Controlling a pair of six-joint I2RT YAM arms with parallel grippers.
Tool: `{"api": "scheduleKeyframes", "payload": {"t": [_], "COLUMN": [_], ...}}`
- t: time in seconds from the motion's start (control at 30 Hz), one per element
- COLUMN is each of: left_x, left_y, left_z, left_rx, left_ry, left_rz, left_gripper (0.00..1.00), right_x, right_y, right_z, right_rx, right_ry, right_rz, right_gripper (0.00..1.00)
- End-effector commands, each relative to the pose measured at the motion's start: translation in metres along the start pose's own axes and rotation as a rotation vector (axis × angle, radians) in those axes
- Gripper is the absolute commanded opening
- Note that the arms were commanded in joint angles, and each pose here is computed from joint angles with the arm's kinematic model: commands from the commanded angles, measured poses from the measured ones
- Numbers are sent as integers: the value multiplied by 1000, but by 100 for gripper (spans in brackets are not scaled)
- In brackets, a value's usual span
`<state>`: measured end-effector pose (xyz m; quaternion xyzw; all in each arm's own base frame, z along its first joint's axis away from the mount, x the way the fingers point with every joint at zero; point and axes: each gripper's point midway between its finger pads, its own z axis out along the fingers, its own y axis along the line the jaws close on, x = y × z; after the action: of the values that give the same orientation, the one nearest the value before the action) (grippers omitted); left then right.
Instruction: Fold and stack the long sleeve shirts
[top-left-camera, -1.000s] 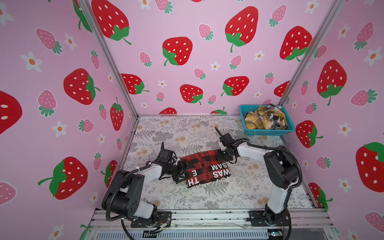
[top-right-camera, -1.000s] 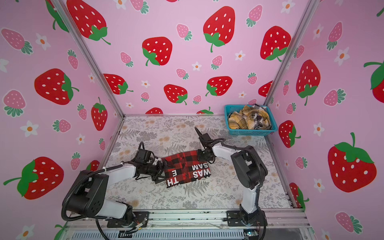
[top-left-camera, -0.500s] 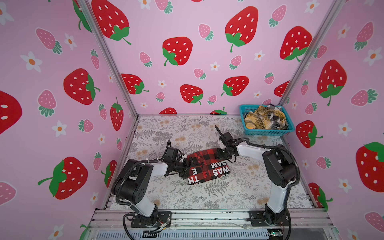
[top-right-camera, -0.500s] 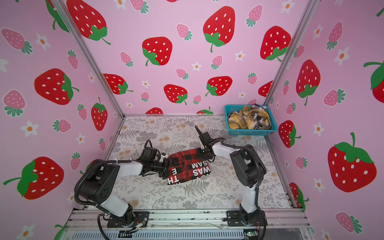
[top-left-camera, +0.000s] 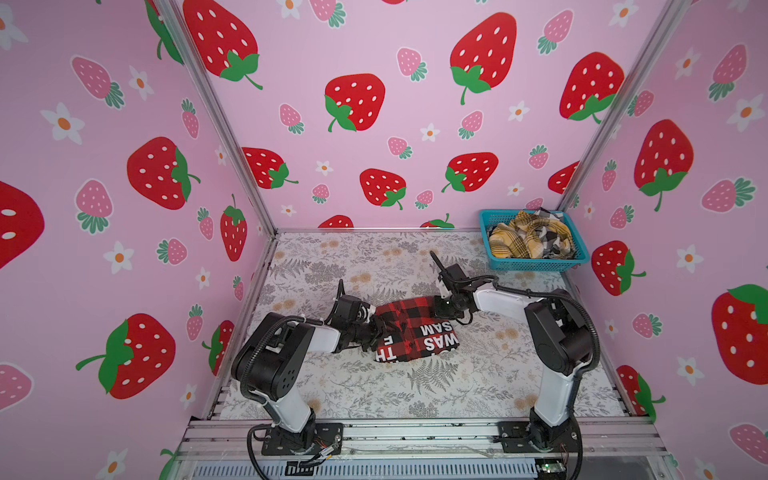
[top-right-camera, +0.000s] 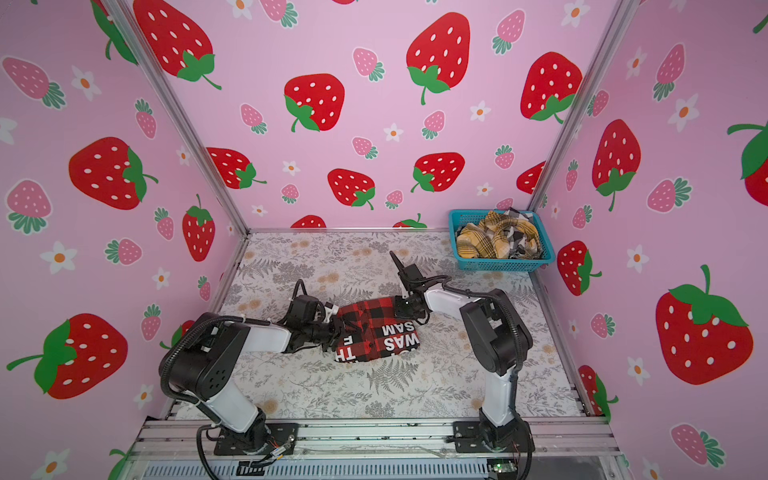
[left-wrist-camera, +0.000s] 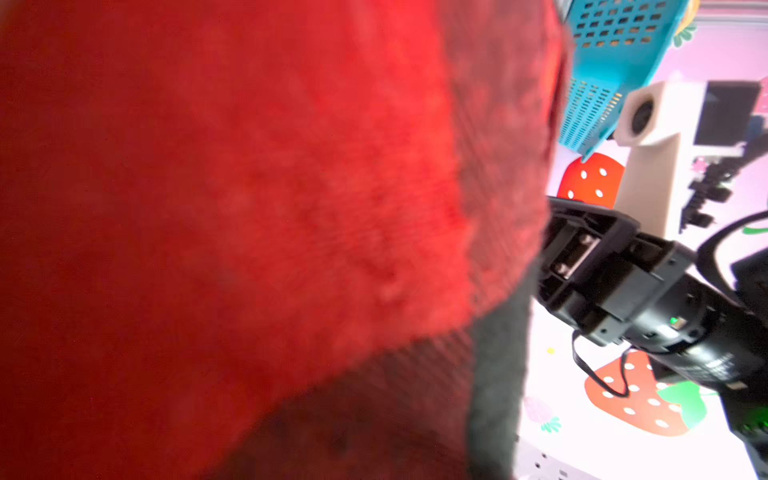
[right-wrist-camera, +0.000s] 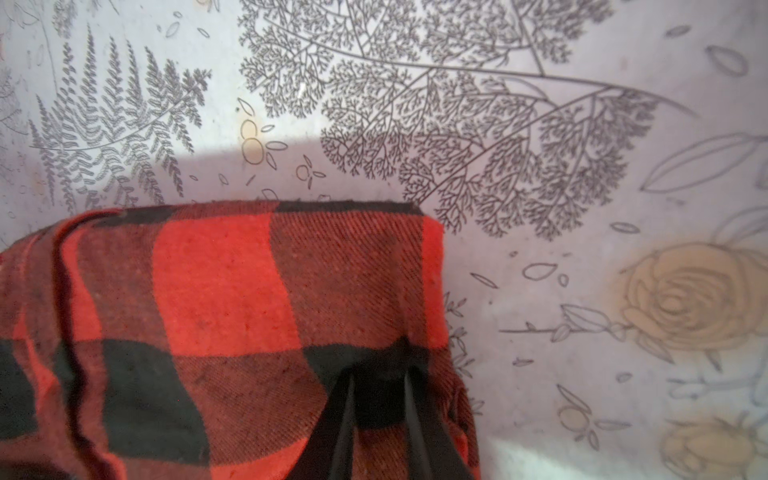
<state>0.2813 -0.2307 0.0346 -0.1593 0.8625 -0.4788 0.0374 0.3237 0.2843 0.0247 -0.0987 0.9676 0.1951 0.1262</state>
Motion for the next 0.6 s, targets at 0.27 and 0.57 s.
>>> {"api": "scheduleKeyframes", "payload": {"t": [0.27,0.57], "left_x": [-12,-30], "left_y": [-28,-38], "left_z": [-22,-33], "left_rx": [-80,-143], "left_ry": [-72,-86], "left_rz": [98,142], "left_gripper": [15,0], "right_x": [0,-9], "right_y": [1,5], "right_z": [-27,-92], "right_rx": [36,48], "right_ry": [4,-125], "right_rz": [-34,-50], "right_gripper": [24,24]}}
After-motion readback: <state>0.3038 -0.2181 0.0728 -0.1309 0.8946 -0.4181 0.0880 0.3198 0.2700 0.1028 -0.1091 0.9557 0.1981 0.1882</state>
